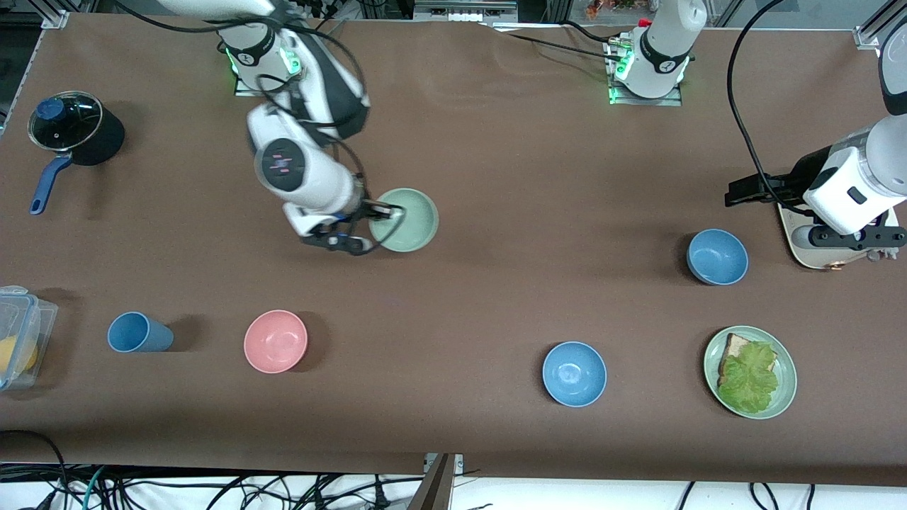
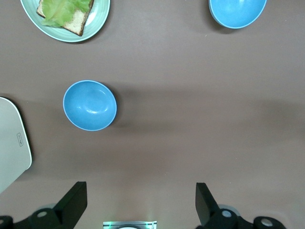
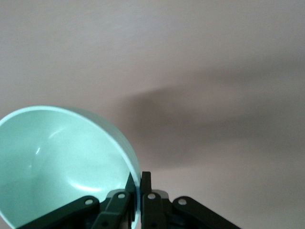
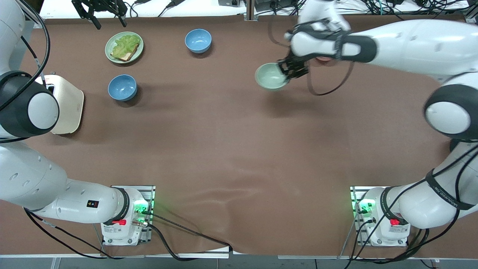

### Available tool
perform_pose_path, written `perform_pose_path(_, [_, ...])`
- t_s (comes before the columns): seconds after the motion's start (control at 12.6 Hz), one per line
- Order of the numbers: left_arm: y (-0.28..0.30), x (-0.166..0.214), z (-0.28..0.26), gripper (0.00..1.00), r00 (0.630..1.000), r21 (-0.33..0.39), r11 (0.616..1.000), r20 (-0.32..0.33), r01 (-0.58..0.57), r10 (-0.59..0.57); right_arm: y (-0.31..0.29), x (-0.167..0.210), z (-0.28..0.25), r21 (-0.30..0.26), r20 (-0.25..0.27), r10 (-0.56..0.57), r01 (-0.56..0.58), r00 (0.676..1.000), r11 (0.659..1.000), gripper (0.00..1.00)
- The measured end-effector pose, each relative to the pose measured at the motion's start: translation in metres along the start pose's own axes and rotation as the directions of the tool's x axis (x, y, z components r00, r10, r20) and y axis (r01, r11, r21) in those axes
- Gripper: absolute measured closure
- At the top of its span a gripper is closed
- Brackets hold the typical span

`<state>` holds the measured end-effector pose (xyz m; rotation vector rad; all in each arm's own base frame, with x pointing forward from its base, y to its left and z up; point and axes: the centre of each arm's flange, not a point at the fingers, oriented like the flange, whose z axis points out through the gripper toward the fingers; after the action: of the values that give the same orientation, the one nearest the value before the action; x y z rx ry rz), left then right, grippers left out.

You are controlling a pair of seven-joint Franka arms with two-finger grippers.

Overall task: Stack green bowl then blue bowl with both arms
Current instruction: 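Grasp the green bowl rim and slide it toward the table middle, then release the green bowl and withdraw the right gripper while the left gripper reaches out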

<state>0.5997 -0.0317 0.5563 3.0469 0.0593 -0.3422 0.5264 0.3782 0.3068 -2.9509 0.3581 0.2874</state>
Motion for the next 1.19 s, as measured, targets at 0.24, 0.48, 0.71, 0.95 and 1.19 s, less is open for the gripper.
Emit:
perform_pose_path(0.24, [-0.002,0.004,0.000,0.00,1.000,-0.001,1.000,-0.022,0.003,-0.003,-0.040,-0.018,0.086,0.038,-0.019,0.007,-0.006,1.000,0.999,0.95])
perform_pose_path(0.48, [-0.003,0.009,0.005,0.00,1.000,-0.001,1.000,-0.021,0.008,-0.008,-0.049,-0.021,0.118,0.051,-0.024,0.001,0.001,1.000,0.999,0.95])
perform_pose_path(0.71, [-0.013,0.010,0.013,0.00,1.000,0.000,1.000,-0.004,0.019,-0.019,-0.053,-0.013,0.105,0.070,-0.044,0.005,-0.002,0.999,0.998,0.67])
perform_pose_path(0.95, [-0.049,0.021,0.042,0.00,1.000,0.001,1.000,-0.003,0.001,-0.001,-0.049,0.002,0.050,0.070,-0.077,0.020,-0.014,0.997,0.997,0.35])
perform_pose_path(1.19, [-0.100,0.032,0.084,0.00,1.000,-0.002,1.000,-0.028,0.009,-0.009,0.002,0.031,-0.058,0.003,-0.103,0.029,-0.029,0.994,1.000,0.01])
